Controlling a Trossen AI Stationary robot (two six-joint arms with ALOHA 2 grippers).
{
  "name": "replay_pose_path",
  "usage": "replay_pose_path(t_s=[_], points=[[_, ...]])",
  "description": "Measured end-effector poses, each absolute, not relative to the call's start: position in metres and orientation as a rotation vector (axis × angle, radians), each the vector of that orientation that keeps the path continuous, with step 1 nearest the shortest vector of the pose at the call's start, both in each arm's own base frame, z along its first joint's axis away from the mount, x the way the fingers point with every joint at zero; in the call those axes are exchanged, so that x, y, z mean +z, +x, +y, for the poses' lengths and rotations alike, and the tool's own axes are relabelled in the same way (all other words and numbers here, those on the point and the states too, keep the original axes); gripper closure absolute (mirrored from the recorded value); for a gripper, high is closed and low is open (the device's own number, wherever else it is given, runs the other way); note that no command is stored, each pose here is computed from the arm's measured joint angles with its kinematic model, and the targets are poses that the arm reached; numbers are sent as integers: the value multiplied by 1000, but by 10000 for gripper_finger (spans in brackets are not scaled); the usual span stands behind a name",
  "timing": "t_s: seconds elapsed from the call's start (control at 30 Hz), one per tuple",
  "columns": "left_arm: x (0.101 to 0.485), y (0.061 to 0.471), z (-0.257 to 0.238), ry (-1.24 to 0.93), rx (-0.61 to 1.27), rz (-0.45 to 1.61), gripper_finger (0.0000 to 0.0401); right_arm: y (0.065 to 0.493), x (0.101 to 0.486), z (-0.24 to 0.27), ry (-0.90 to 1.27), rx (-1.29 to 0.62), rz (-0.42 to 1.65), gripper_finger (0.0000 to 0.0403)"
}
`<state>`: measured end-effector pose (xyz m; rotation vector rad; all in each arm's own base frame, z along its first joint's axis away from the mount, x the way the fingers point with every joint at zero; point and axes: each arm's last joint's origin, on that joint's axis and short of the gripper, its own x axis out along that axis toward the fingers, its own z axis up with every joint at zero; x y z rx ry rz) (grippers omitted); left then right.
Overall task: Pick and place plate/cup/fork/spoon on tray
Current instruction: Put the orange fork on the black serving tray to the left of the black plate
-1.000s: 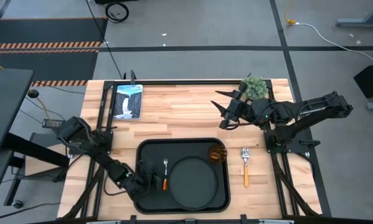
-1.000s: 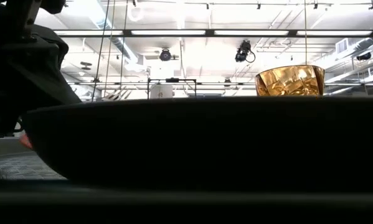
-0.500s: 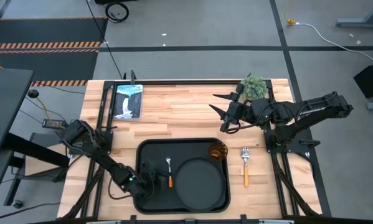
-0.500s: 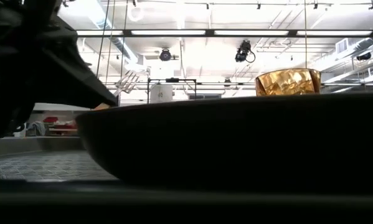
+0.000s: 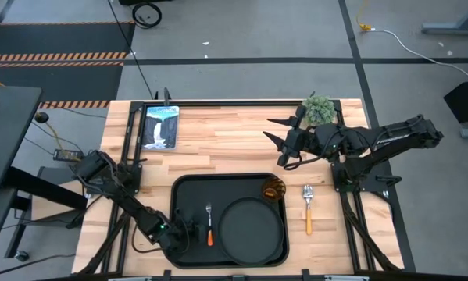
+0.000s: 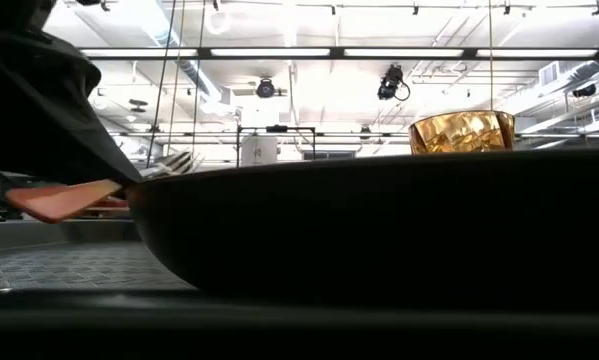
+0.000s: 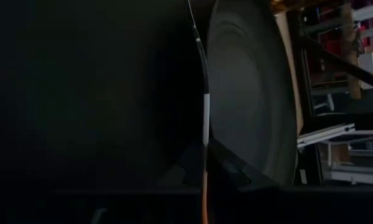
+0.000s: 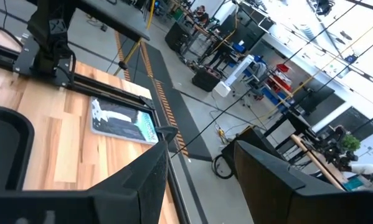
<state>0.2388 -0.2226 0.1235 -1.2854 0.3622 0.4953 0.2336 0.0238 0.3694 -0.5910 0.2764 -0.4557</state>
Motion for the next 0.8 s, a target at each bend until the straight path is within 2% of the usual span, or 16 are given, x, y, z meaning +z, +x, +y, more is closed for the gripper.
replay_pose_path(t_s=[0.57, 0.8], points=[[114, 235, -217, -1386, 590, 550, 387, 233, 367, 24, -595, -437, 295, 211], [113, 236, -216, -1387, 596, 560, 337, 233, 367, 24, -596, -437, 296, 211]])
